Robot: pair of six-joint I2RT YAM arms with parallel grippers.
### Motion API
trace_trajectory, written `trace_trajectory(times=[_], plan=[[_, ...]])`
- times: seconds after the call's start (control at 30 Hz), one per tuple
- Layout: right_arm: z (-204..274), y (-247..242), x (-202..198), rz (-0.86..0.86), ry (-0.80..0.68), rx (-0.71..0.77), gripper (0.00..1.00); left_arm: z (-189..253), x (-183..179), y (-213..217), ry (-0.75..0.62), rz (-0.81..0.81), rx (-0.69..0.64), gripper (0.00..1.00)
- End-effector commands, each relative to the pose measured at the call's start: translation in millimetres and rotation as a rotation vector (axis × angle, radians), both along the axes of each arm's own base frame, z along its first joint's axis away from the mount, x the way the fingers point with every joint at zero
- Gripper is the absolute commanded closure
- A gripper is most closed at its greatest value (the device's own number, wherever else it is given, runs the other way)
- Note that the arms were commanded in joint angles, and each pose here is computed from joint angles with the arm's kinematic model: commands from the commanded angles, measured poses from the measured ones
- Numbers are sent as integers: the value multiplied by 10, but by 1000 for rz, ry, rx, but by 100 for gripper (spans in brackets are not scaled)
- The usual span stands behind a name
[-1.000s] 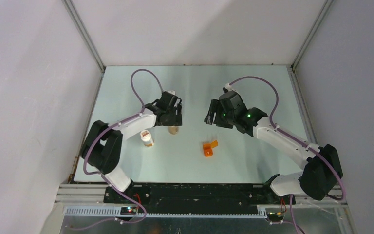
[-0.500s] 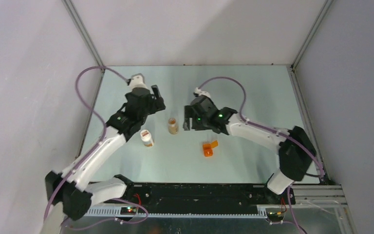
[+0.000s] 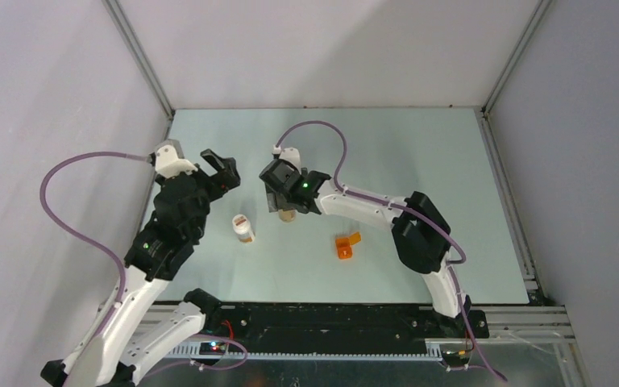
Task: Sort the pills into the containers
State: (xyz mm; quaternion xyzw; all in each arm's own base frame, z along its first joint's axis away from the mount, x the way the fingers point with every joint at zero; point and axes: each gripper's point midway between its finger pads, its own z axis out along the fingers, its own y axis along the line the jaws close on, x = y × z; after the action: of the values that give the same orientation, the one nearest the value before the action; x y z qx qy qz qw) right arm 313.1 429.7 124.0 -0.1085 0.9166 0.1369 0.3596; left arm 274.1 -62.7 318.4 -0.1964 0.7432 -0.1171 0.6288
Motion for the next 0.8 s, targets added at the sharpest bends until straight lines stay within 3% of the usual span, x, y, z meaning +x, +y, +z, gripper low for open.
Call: trace_trajectory(times=[0.0, 0.37, 0.6, 0.77], plan=[[-19, -57, 153, -66, -48, -67, 30, 94, -40, 124, -20, 46, 11, 3], [-11, -30, 200, -66, -70, -93, 51, 29, -3, 81, -4, 27, 16, 2], [197, -49, 193, -40, -93, -79, 74, -61, 25, 26, 25, -4, 39, 2], [526, -215, 149, -32, -101, -41, 76, -193, 106, -121, 49, -62, 31, 2]])
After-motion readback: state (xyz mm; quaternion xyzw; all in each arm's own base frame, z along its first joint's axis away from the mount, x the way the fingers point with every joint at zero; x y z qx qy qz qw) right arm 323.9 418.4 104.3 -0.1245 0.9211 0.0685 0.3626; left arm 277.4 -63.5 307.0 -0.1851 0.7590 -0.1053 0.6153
